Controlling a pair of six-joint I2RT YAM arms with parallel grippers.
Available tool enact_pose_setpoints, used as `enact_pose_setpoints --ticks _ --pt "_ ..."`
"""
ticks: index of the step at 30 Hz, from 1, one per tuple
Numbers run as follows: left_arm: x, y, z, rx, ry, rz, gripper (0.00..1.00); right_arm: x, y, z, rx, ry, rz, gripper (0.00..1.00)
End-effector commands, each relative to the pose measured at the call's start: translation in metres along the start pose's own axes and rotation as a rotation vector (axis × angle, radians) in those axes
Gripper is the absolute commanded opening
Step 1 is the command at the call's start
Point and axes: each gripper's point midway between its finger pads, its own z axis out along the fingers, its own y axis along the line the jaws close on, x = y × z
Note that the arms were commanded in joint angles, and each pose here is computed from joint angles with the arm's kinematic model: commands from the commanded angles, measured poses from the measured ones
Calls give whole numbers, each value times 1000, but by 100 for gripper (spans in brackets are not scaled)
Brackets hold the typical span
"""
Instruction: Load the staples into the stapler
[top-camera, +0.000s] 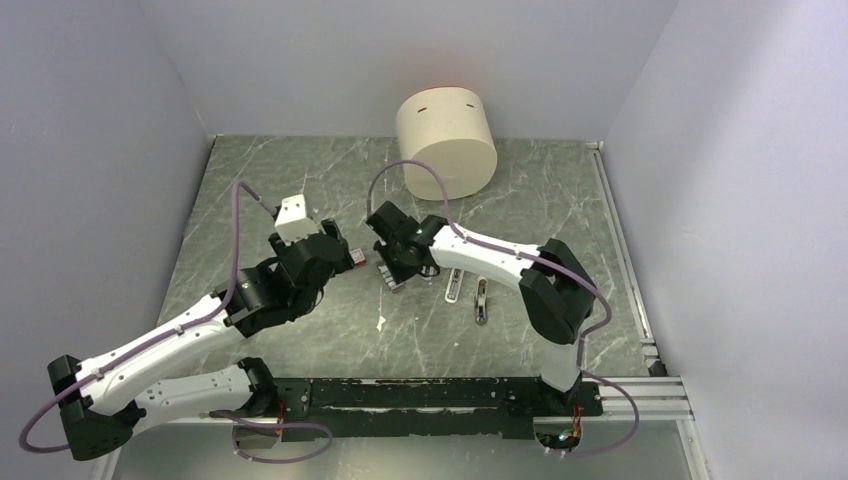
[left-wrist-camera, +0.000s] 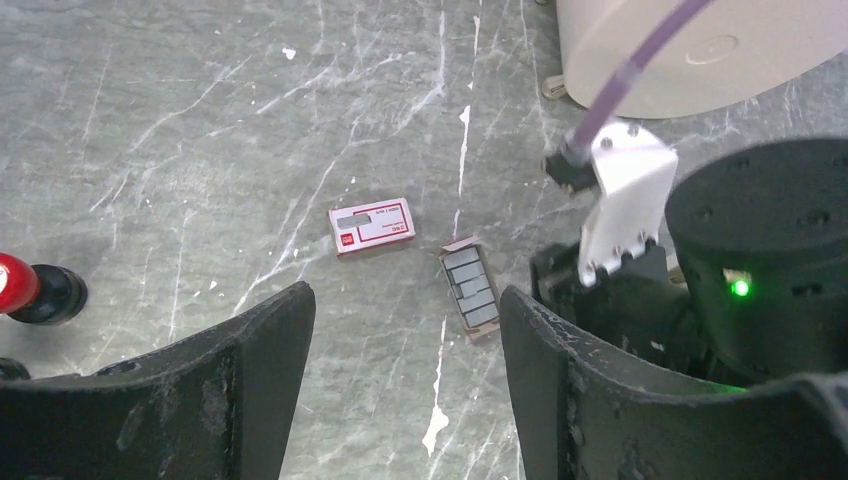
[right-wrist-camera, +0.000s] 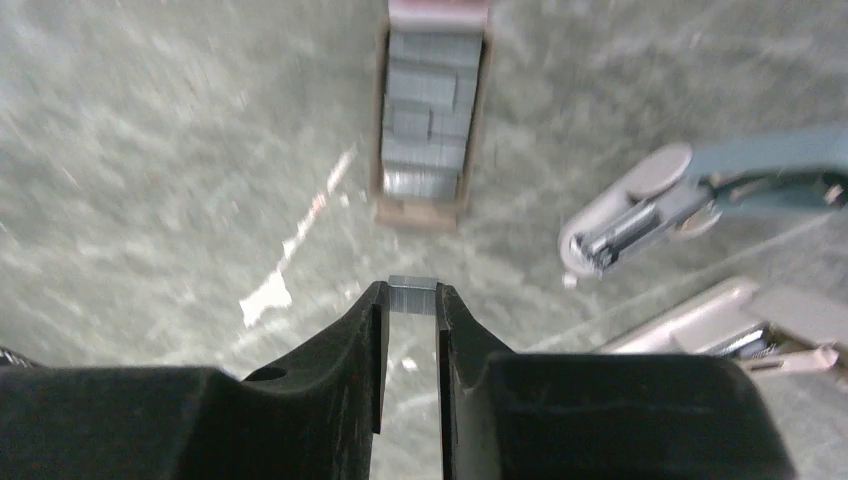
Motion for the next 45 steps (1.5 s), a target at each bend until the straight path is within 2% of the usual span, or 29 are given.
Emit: enact_pose_setpoints --ticks 1,6,11,28,32,35,40,45 --pt "-15 9 -6 -22 -44 -28 73 46 -3 -13 -53 109 -64 22" --pt "-21 8 -8 -16 -59 -39 73 83 -1 -16 -99 185 -80 22" --pt "-22 6 -7 -17 -57 -33 73 99 6 -13 -132 216 -105 23" --pt "-16 4 -4 -16 -41 -24 73 115 3 4 -94 268 -142 26" --pt "-15 3 -3 -15 -40 -23 73 115 6 2 -92 268 -153 32" --pt "-15 2 -3 -11 -39 -24 74 113 6 0 -90 259 -147 40" --pt "-15 0 -3 3 -38 -24 75 99 0 -5 -28 184 -66 49" --pt "-16 1 -4 1 -40 -25 75 82 -7 -10 78 89 169 49"
